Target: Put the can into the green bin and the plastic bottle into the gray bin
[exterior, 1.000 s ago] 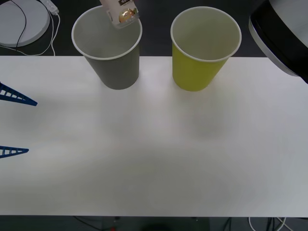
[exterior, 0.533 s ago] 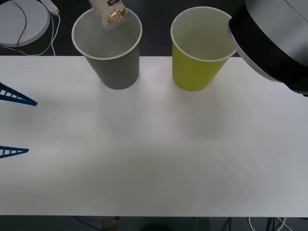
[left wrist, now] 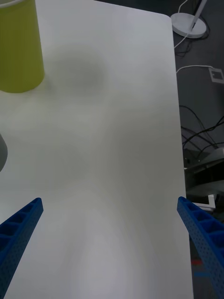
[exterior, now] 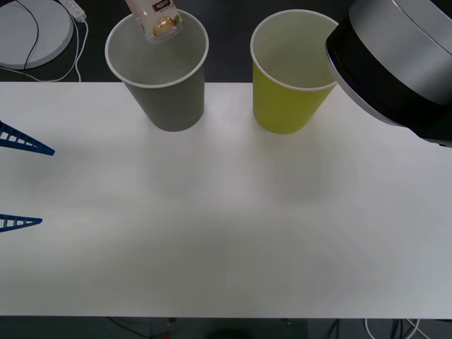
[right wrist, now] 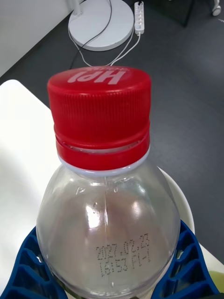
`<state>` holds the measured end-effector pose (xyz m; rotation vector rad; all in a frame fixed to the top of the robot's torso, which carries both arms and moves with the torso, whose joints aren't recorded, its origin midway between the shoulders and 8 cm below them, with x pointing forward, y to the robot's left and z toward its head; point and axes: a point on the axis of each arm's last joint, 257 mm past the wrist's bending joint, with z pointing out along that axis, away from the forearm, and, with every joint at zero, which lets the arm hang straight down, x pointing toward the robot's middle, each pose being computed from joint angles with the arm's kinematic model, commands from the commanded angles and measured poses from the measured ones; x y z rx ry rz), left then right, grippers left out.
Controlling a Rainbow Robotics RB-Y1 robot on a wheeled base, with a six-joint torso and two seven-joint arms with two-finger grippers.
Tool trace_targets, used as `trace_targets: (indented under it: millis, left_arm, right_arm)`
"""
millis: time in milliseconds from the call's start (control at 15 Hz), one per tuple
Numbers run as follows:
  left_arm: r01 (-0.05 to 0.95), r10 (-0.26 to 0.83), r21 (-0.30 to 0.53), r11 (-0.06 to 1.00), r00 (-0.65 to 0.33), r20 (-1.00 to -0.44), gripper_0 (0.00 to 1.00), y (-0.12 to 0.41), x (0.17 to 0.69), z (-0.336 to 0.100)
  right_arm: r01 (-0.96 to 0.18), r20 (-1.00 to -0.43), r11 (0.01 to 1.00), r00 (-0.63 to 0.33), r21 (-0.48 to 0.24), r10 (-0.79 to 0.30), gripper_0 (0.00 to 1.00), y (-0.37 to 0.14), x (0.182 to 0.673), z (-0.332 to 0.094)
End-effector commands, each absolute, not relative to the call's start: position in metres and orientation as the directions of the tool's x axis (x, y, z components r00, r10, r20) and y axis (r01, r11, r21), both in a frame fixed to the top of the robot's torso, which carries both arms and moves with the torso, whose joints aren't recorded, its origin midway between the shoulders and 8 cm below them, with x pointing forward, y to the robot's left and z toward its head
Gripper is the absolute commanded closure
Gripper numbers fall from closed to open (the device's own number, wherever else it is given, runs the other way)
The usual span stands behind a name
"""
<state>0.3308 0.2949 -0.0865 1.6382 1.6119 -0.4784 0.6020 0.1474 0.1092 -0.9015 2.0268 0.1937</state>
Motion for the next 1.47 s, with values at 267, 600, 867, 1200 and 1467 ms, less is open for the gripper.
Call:
trace_targets:
  millis: [267, 600, 867, 1200, 1467]
  left_arm:
    - [0.96, 0.67, 0.26, 0.101, 0.127, -0.732, 0.0, 0.295, 0.331, -0.086]
    - [0.96, 0.67, 0.26, 0.101, 0.127, -0.732, 0.0, 0.295, 0.331, -0.086]
    - [0.96, 0.67, 0.26, 0.101, 0.127, -0.732, 0.0, 0.295, 0.331, -0.086]
    - [0.96, 0.67, 0.26, 0.101, 0.127, -0.732, 0.0, 0.295, 0.331, -0.086]
    - [0.96, 0.67, 0.26, 0.101, 0.127, -0.732, 0.0, 0.295, 0.331, -0.086]
  right_arm:
    - [-0.66, -0.774, 0.722, -0.34, -0.208, -0.534, 0.0, 0.147, 0.604, 0.106]
    - [-0.661, -0.773, 0.722, -0.343, -0.204, -0.533, 0.0, 0.147, 0.604, 0.105]
    - [-0.66, -0.773, 0.725, -0.349, -0.198, -0.529, 0.0, 0.146, 0.604, 0.103]
    - [-0.657, -0.773, 0.728, -0.355, -0.193, -0.525, 0.0, 0.144, 0.605, 0.103]
    - [-0.687, -0.777, 0.707, -0.351, -0.165, -0.523, 0.0, 0.133, 0.608, 0.103]
